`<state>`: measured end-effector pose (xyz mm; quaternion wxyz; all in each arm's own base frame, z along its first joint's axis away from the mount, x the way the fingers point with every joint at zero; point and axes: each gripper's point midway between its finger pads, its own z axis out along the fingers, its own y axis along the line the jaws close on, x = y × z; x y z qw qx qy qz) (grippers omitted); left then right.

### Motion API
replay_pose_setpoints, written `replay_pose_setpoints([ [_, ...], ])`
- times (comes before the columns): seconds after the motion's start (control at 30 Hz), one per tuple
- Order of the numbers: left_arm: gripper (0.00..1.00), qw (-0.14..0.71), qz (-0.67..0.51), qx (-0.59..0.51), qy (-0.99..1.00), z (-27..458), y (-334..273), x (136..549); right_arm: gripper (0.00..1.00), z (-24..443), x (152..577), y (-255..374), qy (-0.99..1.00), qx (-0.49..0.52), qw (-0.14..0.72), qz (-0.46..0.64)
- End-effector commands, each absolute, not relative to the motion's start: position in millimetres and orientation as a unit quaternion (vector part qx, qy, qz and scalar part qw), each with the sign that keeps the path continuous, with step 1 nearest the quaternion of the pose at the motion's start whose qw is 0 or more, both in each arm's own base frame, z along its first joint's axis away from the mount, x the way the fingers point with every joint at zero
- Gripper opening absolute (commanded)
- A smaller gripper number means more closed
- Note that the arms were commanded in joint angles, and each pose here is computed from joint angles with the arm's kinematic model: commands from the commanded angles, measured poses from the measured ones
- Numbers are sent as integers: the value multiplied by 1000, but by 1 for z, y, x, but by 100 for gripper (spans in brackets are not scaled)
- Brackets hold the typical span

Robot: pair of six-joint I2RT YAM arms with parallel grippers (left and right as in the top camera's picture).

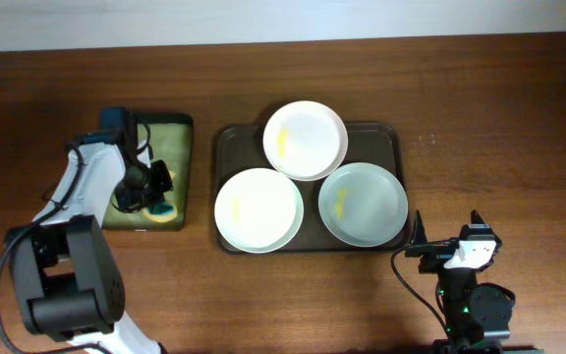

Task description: Clean dirty plates on tray and stack at the side

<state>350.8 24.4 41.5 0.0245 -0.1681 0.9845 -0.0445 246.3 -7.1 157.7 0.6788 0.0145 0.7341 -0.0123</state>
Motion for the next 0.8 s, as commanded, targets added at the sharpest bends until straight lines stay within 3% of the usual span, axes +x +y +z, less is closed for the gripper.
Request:
replay_pose_setpoints([
  [0.0, 0, 131, -48, -167, 976, 140, 32, 385, 98, 154, 246, -10, 736, 23, 676, -13],
  [0.07, 0, 174, -67, -150, 971, 186, 18, 391, 98, 154, 246, -10, 736, 23, 676, -13],
  [0.17, 0, 191, -129, -95, 968, 212, -33, 385, 98, 154, 246, -10, 736, 23, 676, -13],
  [0.3, 0, 105, -147, -57, 982, 166, -105, 351, 98, 154, 246, -10, 736, 23, 676, -13],
  [0.5, 0, 75, -165, -4, 983, 76, -193, 305, 98, 154, 246, -10, 736, 23, 676, -13],
  [0.57, 0, 91, -129, 22, 987, 55, -197, 293, 98, 154, 246, -10, 736, 23, 676, -13],
  [0.77, 0, 131, -63, 16, 989, 50, -179, 308, 98, 154, 246, -10, 736, 23, 676, -13],
])
